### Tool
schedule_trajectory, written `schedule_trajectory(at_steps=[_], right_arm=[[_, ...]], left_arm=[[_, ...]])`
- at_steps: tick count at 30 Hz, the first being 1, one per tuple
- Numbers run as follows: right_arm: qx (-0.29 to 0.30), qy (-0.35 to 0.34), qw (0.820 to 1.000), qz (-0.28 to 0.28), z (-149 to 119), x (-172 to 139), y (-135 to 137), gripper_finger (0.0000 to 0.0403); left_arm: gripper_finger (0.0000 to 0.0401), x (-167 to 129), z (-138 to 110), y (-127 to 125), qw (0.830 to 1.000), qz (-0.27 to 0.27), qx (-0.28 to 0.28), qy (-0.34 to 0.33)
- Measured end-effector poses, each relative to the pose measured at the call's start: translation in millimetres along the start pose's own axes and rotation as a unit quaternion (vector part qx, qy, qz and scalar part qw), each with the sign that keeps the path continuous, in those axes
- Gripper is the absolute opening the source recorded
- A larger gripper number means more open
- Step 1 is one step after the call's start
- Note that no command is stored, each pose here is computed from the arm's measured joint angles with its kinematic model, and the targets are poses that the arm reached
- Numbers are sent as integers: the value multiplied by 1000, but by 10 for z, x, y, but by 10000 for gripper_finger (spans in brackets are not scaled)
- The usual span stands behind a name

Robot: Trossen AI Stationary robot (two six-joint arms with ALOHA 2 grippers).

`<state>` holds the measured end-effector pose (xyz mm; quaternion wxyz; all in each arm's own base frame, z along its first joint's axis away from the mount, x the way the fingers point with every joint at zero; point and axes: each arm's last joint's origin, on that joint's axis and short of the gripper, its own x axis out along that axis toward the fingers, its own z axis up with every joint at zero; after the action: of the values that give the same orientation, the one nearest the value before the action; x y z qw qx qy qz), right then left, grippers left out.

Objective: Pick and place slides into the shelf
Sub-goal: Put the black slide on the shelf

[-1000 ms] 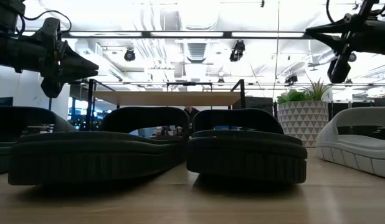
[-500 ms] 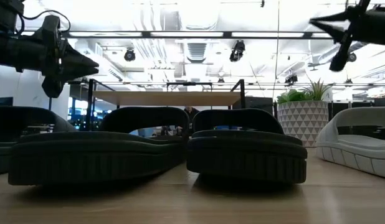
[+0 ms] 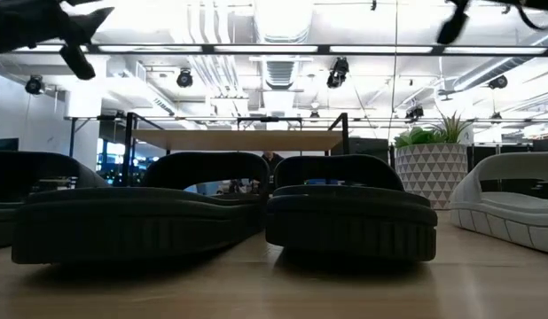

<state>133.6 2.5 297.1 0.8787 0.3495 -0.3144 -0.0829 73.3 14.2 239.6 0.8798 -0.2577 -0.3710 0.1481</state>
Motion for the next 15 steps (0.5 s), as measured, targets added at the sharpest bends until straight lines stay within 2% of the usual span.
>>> schedule_trajectory(at_steps=[8, 12, 15], right_arm=[[-40, 72, 996, -42, -358, 729, 214, 9], [-41, 140, 983, -108, -566, 972, 220, 9], [-65, 197, 960, -188, -633, 1092, 233, 17]], left_arm=[[75, -1, -48, 14, 1000, -3, 6, 20], [75, -5, -29, -15, 997, -38, -65, 27], [75, -10, -28, -53, 989, -93, -106, 52]])
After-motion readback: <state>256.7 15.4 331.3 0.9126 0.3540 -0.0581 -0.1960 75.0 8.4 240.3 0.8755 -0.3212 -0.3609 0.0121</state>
